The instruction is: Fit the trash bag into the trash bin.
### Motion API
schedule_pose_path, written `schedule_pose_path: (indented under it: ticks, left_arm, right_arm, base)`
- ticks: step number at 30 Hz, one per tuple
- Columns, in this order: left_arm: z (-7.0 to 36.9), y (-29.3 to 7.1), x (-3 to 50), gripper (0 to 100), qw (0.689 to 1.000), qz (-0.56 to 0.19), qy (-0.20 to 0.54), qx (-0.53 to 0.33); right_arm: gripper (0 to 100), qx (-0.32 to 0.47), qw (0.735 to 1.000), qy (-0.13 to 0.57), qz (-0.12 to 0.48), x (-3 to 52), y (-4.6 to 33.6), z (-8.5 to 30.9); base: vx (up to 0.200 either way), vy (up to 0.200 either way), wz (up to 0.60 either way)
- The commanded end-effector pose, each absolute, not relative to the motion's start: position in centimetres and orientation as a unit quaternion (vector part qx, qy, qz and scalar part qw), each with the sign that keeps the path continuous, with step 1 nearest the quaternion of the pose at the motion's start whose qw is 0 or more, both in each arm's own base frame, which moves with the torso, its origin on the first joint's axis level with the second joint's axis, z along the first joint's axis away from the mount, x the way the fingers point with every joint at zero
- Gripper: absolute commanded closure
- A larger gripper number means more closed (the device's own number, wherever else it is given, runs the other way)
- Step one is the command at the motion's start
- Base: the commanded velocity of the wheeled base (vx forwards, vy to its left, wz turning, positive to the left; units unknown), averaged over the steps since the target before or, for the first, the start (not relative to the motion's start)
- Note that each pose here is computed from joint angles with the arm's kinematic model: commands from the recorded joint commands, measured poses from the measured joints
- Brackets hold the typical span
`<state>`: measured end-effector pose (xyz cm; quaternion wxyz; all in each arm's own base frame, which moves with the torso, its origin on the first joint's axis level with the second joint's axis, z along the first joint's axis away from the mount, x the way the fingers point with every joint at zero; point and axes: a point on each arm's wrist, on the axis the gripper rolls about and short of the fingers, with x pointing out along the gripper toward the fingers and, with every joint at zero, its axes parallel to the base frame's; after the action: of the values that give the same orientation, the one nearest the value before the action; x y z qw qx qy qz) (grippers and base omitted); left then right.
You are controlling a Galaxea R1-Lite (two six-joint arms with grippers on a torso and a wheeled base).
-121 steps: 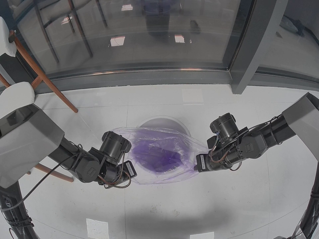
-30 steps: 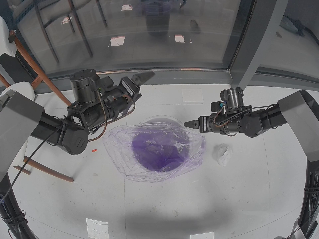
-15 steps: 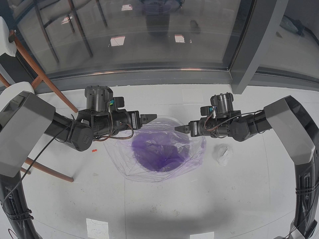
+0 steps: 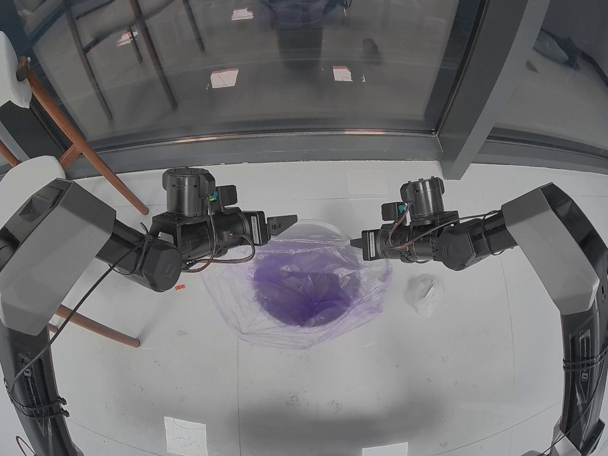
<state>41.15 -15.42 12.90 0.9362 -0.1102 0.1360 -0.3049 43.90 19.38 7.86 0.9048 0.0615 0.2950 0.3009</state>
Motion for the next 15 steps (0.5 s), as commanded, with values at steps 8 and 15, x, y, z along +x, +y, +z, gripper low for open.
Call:
schedule_pose_path:
  ticks: [8,15]
  left_arm:
    - [15.4,-14.9,39.8,0,0.935,-0.298,0.152,-0.117]
    - [15.1,-14.9,39.8,0,0.935,-0.298,0.153,-0.115]
  right_arm:
    - [100,0.064,0.909,0.275,0.306,42.3,19.0,11.1]
    - [100,0.062,0.907,0.282,0.306,41.9,19.1,10.8]
  base:
    - [0.200,0.000,0.00]
    - [0.200,0.000,0.00]
